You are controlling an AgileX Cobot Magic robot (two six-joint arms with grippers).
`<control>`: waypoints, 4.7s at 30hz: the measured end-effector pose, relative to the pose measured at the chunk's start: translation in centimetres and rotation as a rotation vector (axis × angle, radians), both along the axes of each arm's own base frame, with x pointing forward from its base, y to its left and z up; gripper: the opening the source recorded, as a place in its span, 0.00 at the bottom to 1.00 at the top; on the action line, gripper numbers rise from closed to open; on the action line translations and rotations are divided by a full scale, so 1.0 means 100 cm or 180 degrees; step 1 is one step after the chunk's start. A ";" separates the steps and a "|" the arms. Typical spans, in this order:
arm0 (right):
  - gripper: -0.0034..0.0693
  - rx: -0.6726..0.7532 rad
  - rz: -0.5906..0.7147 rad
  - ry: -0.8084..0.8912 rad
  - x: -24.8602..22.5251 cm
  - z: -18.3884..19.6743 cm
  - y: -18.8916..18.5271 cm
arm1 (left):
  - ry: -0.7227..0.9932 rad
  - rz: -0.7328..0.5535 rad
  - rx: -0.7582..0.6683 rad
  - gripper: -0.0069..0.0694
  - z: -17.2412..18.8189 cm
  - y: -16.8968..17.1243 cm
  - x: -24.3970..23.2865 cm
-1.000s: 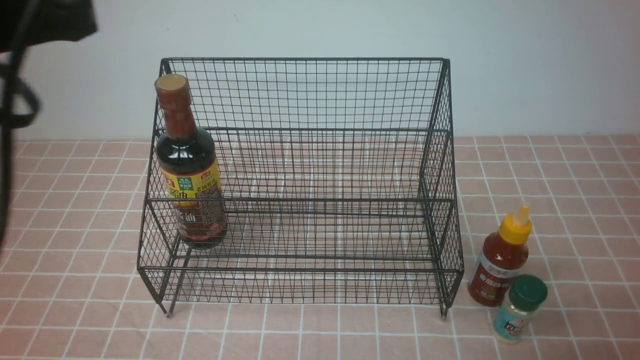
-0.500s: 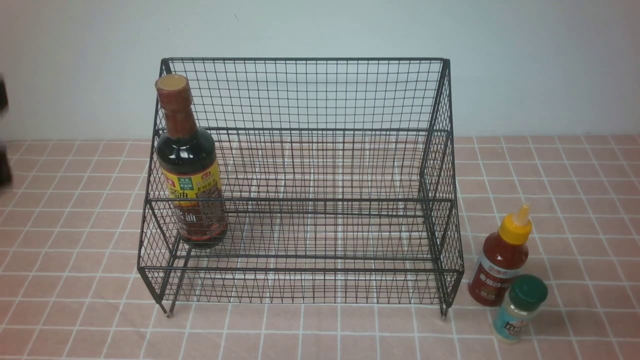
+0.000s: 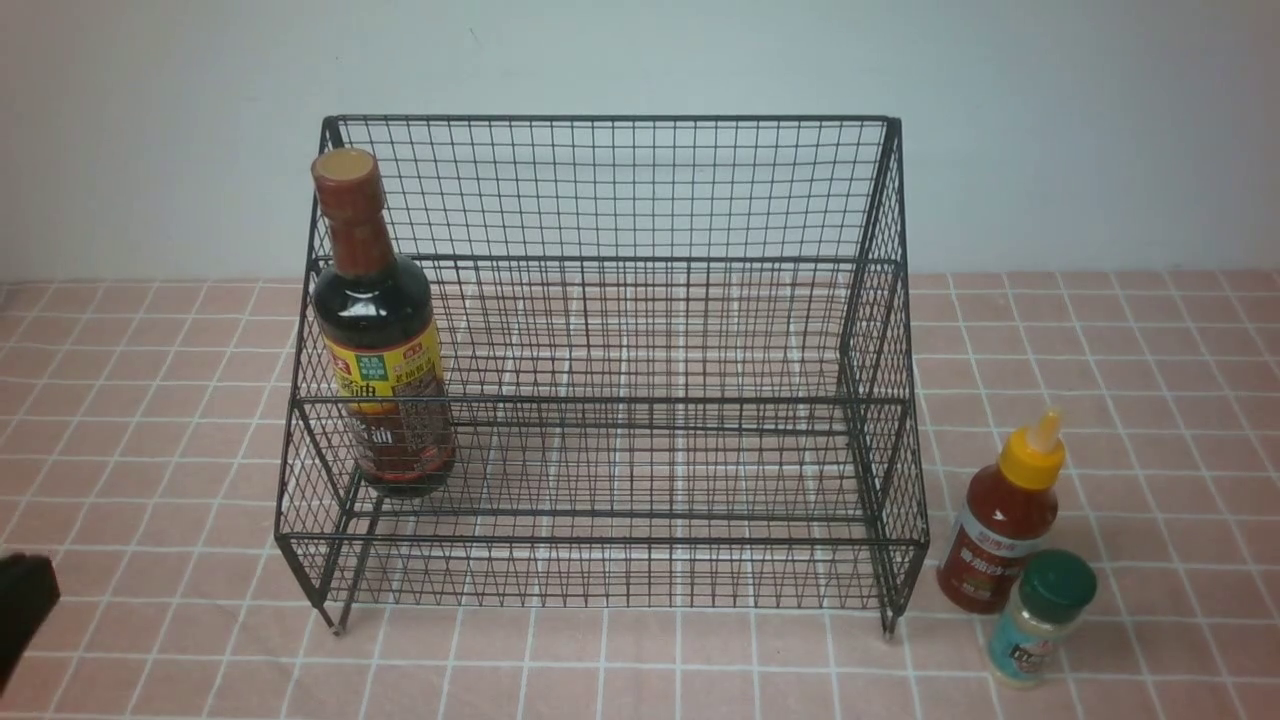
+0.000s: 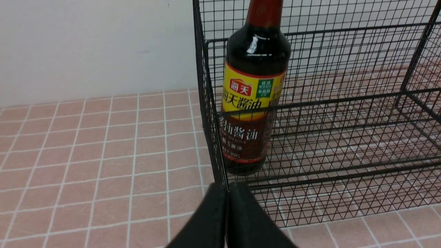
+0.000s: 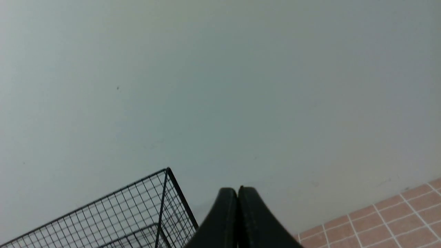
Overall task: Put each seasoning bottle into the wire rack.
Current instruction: Use the right arm to grab the condiment bottle farthest to it, then use the right arm to put the condiment bottle back on the shelf
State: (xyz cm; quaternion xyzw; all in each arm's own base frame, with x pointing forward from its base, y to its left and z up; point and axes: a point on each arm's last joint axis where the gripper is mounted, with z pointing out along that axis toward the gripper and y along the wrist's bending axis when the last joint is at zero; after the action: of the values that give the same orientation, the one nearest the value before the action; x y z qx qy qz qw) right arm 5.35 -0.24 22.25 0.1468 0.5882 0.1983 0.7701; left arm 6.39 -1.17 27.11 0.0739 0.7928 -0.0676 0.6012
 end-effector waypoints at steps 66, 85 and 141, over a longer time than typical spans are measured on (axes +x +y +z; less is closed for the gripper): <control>0.44 -0.1951 0.1332 0.2003 0.211 0.083 0.079 | 0.0030 0.0000 0.0008 0.08 -0.004 0.000 0.000; 0.44 -0.1973 0.1588 0.1167 0.188 0.206 0.087 | 0.0027 -0.0001 0.0005 0.08 -0.004 0.000 0.000; 0.44 -0.2631 0.2568 0.2251 0.276 0.060 0.161 | 0.0027 -0.0001 0.0005 0.08 -0.004 0.000 0.000</control>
State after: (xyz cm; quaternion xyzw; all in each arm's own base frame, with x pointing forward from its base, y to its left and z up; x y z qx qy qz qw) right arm 32.96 15.82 28.25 -0.3348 0.8410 0.1690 0.3898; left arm 6.40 -1.18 26.75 0.0741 0.7954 -0.0674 0.5977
